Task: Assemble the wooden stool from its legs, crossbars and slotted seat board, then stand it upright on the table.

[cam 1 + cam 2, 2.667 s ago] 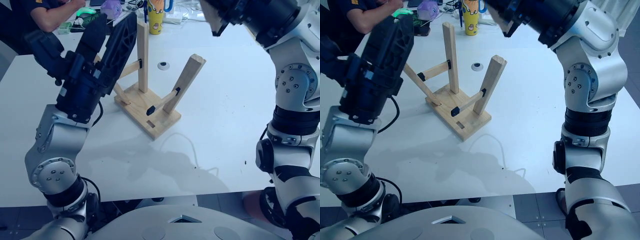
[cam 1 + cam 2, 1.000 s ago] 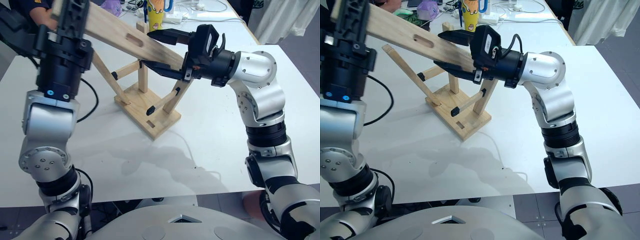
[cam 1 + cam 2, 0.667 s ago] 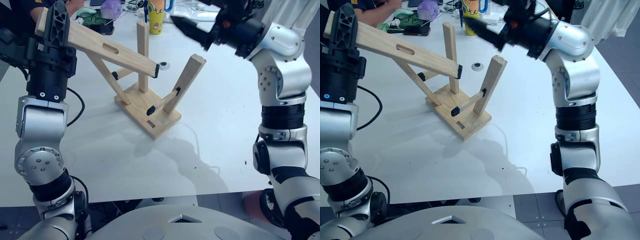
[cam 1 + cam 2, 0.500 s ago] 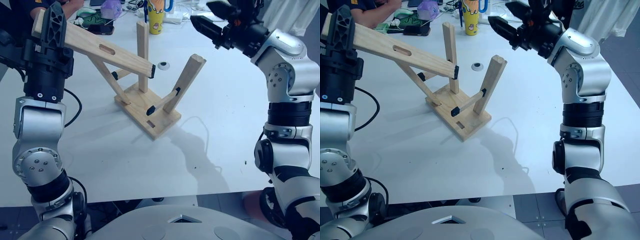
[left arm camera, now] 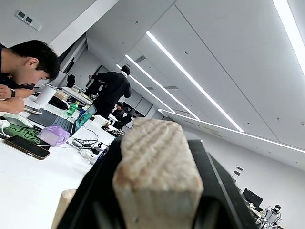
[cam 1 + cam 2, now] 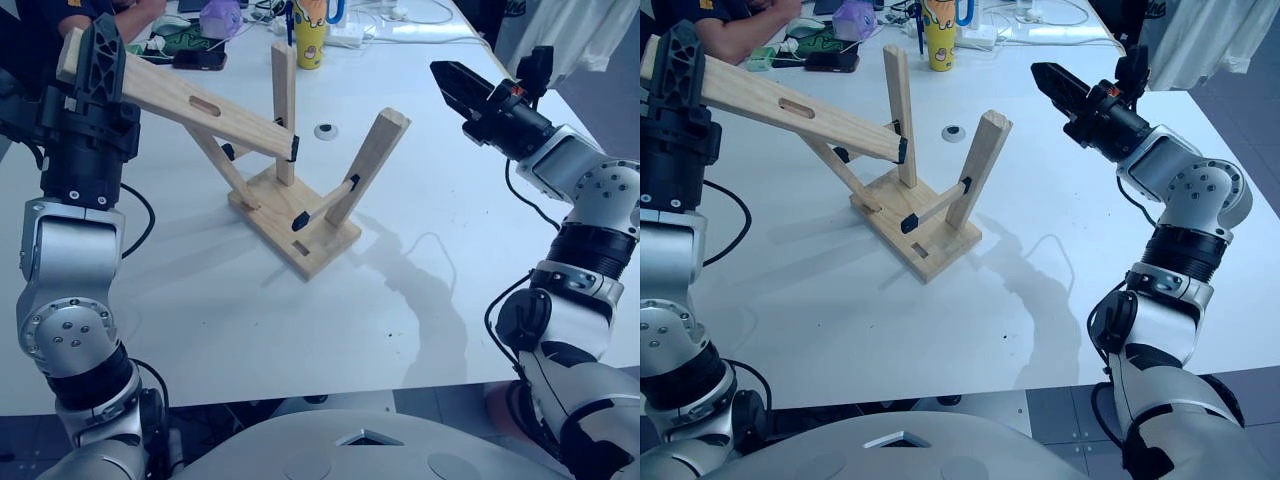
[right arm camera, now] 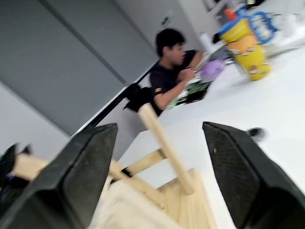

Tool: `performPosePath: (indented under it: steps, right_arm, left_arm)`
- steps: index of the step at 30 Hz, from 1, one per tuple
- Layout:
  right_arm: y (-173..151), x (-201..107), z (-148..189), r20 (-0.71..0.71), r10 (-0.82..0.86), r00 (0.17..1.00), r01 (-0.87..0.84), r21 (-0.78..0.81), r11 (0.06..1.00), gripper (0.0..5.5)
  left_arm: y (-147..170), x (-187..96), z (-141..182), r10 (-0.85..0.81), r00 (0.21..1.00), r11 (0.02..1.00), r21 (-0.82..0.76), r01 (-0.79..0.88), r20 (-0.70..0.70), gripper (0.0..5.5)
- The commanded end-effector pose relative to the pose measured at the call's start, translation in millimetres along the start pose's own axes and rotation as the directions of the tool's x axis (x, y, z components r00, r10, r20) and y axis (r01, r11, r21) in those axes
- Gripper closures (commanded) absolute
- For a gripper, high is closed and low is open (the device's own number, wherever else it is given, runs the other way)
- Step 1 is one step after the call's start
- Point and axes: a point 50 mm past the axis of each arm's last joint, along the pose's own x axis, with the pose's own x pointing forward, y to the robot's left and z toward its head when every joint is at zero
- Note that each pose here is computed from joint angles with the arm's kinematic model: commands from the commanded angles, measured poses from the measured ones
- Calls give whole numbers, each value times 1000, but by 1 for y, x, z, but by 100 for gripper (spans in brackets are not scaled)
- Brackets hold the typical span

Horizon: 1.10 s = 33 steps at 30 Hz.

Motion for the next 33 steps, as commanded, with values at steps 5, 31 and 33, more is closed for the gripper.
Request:
performPosePath:
  steps: [5,31,33]
  right_arm:
    - [12,6,-31,-108,16,994,-27,-101,995,218]
    - [-8,21,-35,31,-285,958,277,-358,892,441]
    - [-4,21,-36,57,-302,952,302,-359,883,442]
  left_arm:
    - [0,-1,0,3,1000,1000,13,-3,-6,447]
    - [7,-1,1,52,999,998,33,-52,3,447]
    - [10,-1,2,75,997,996,38,-76,10,447]
